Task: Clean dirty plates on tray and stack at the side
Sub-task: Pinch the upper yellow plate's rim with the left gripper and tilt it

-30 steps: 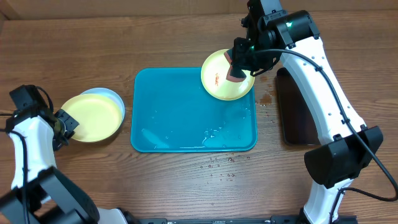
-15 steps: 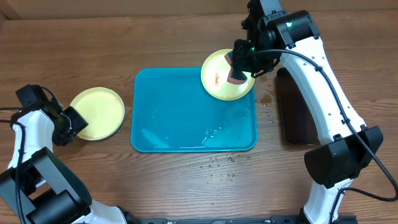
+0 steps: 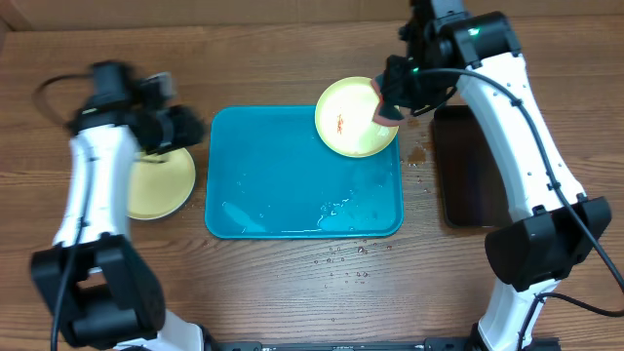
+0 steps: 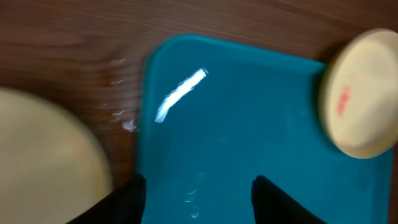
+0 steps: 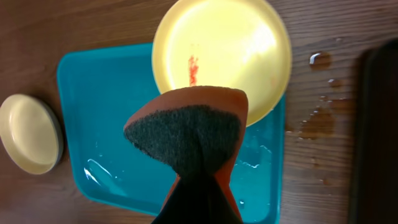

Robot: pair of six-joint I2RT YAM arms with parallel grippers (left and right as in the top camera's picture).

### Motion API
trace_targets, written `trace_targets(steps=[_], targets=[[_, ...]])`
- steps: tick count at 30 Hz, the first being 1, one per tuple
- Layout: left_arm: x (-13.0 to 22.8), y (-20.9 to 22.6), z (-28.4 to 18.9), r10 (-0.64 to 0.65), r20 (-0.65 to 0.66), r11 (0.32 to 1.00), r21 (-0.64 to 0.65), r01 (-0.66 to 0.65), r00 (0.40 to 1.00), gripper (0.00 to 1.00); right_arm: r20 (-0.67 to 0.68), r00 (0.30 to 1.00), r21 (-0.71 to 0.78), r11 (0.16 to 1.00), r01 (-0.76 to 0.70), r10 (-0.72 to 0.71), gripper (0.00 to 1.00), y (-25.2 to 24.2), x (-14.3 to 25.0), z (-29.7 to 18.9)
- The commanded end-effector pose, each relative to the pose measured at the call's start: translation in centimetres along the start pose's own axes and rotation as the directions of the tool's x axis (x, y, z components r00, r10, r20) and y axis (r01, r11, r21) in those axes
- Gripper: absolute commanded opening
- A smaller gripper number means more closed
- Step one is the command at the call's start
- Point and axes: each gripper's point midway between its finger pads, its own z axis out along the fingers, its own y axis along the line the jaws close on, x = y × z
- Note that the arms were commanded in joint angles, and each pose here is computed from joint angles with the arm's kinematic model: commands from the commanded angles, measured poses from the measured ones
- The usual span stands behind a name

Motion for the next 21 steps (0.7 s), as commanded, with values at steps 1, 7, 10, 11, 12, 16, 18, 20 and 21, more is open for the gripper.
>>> trace_targets(steps=[1, 7, 10, 11, 12, 16, 18, 20, 21], targets=[[-0.1, -6.7, 1.8, 0.054, 0.007, 0.995, 0.086, -0.054, 0.999, 0.57, 0.037, 0.999, 0.000, 1.000, -0.021, 0.021, 0.04, -1.1, -1.1, -1.2], [-0.7, -14.3, 7.3, 0.166, -0.017, 0.978, 0.133, -0.162, 0.986, 0.59, 0.037, 0.999, 0.007, 1.000, -0.027, 0.026, 0.04, -2.3, -1.4, -1.5], [-1.1, -16.1, 10.6, 0.196, -0.058, 0.973, 0.138, -0.186, 0.979, 0.61, 0.032, 0.999, 0.010, 1.000, -0.022, 0.022, 0.04, -2.3, -1.2, -1.5], [-1.2, -16.4, 11.5, 0.201, -0.062, 0.973, 0.132, -0.192, 0.978, 0.61, 0.029, 0.999, 0.012, 1.000, -0.022, 0.022, 0.04, -2.4, -1.1, -1.5], [-1.3, -16.7, 12.5, 0.200, -0.067, 0.974, 0.123, -0.191, 0.978, 0.61, 0.027, 0.999, 0.013, 1.000, -0.020, 0.020, 0.04, -2.4, -1.1, -1.5], [-1.0, -17.4, 15.3, 0.217, -0.081, 0.974, 0.090, -0.210, 0.973, 0.56, 0.025, 0.999, 0.016, 1.000, -0.021, 0.020, 0.04, -2.4, -1.0, -1.5], [-0.4, -17.4, 16.1, 0.223, -0.092, 0.974, 0.069, -0.218, 0.970, 0.54, 0.024, 0.999, 0.016, 1.000, -0.021, 0.020, 0.04, -2.4, -1.0, -1.5], [0.2, -17.2, 17.1, 0.234, -0.104, 0.972, 0.029, -0.232, 0.967, 0.53, 0.024, 0.999, 0.016, 1.000, -0.021, 0.020, 0.04, -2.4, -1.0, -1.5], [0.4, -17.1, 17.3, 0.237, -0.105, 0.971, 0.017, -0.237, 0.966, 0.52, 0.024, 0.999, 0.016, 1.000, -0.021, 0.020, 0.04, -2.4, -1.0, -1.5]])
